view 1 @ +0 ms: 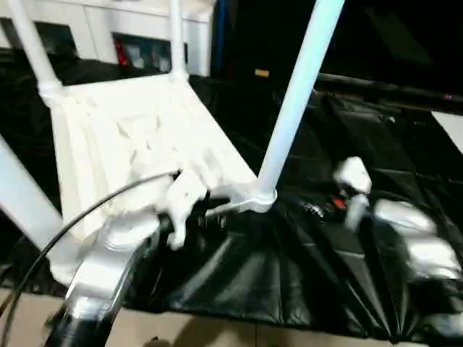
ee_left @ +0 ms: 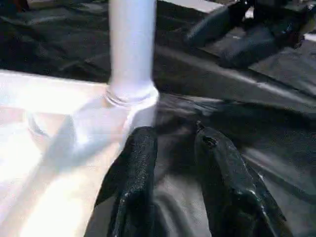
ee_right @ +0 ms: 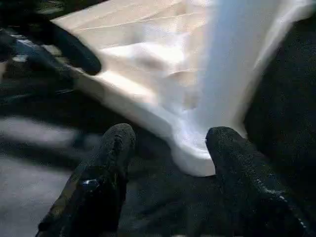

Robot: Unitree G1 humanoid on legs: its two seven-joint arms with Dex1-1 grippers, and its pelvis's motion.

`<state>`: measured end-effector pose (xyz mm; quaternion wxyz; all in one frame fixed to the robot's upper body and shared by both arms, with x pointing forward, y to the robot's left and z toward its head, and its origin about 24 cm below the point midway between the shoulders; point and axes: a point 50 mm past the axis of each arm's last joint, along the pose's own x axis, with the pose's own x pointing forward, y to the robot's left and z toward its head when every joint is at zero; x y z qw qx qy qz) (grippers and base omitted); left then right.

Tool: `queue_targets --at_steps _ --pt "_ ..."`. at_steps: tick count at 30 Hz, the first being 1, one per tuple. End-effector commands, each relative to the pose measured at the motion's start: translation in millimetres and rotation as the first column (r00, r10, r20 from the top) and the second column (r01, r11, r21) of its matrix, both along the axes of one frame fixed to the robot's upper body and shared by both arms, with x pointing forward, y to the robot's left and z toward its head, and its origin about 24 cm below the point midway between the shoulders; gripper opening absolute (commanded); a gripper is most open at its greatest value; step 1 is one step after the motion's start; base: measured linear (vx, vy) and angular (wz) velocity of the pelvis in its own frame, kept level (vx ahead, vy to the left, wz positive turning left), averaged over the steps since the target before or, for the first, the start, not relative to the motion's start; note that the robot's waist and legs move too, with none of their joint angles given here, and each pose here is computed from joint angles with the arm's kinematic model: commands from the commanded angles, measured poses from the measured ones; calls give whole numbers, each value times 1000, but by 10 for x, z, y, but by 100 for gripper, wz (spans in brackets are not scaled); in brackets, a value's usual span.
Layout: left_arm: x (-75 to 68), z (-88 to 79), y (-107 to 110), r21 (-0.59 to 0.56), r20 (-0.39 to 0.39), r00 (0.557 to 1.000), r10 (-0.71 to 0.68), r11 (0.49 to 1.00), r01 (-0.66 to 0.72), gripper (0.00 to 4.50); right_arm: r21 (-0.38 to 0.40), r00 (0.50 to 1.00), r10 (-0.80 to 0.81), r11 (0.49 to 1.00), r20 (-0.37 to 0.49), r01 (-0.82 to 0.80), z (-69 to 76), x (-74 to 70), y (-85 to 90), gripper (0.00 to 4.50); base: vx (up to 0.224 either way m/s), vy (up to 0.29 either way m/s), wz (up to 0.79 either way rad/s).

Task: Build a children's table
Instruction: Rotate leg to tighten

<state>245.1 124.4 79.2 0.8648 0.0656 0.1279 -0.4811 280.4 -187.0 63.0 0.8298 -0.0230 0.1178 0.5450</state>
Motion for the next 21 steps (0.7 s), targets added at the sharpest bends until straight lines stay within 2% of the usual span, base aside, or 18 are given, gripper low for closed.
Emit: queue_targets --at_steps 1,2,3,5,7,9,11,12,13,14,16,17,21 --pt "-62 21 -43 -16 -3 1000 -10 1000 10 197 17 996 79 997 -36 -79 1 -65 69 266 0 0 0" --pt "-66 19 -43 -17 -4 1000 -10 1000 10 212 17 996 81 997 -37 -80 -2 -66 76 266 0 0 0" --pt "-130 -12 -39 -19 -19 1000 -7 1000 6 223 27 994 102 995 -45 -101 -45 -79 175 266 0 0 0" --pt "-181 -30 -24 -26 -31 999 10 1000 -11 233 48 993 106 993 -42 -104 -59 -62 264 266 0 0 0" --pt "-220 -35 -3 -30 -41 999 22 999 -23 242 62 995 94 994 -34 -91 -73 -18 353 266 0 0 0" --pt "-267 -30 36 -38 -50 998 32 999 -34 276 82 996 89 993 -28 -86 -81 36 479 266 0 0 0" --pt "-290 -32 75 -32 -55 998 41 999 -43 280 96 997 69 993 -26 -66 -92 85 539 266 0 0 0" --pt "-306 -33 103 -29 -57 997 46 998 -48 304 104 998 52 993 -26 -49 -101 124 578 266 0 0 0" --pt "-338 -27 158 -21 -62 997 53 998 -55 304 105 1000 10 994 -18 -8 -120 205 642 266 0 0 0" --pt "-339 -26 160 -21 -63 997 54 998 -55 304 105 1000 8 994 -17 -6 -121 209 644 266 0 0 0" --pt "-409 -4 267 -23 -77 995 60 998 -62 325 101 994 -106 989 -9 106 -145 372 712 266 0 0 0" --pt "-409 -4 267 -23 -77 995 60 998 -62 333 101 994 -106 989 -9 106 -145 372 712 266 0 0 0" --pt "-502 23 388 -20 -87 995 52 998 -54 376 57 959 -285 957 -1 284 -173 561 703 266 0 0 0"
